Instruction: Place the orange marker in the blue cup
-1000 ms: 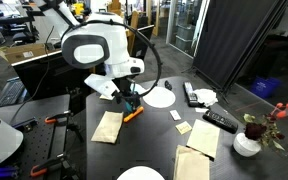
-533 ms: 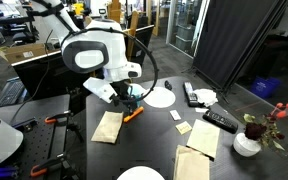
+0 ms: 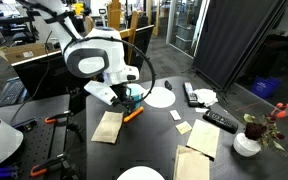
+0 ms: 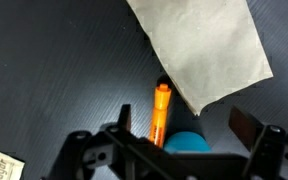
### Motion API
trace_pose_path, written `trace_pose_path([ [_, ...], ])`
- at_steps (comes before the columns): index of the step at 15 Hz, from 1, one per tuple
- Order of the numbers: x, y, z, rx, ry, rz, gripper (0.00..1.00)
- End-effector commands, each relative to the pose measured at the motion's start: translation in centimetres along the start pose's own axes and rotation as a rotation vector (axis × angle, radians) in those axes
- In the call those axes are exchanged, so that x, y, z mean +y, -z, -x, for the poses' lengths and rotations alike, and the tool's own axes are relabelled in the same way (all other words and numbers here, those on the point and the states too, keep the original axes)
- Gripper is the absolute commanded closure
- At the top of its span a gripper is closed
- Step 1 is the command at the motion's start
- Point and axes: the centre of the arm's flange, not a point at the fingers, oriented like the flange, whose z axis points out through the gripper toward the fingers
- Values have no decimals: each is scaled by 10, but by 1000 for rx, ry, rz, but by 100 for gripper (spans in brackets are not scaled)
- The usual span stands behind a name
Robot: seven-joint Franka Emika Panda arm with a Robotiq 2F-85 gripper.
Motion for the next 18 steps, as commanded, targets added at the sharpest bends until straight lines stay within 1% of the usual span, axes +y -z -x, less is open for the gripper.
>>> trace_pose_path([
  [1, -1, -16, -8, 28, -8, 9, 0],
  [6, 6, -27, -17, 50, -4, 8, 0],
  [18, 22, -46, -37, 42, -2, 13, 0],
])
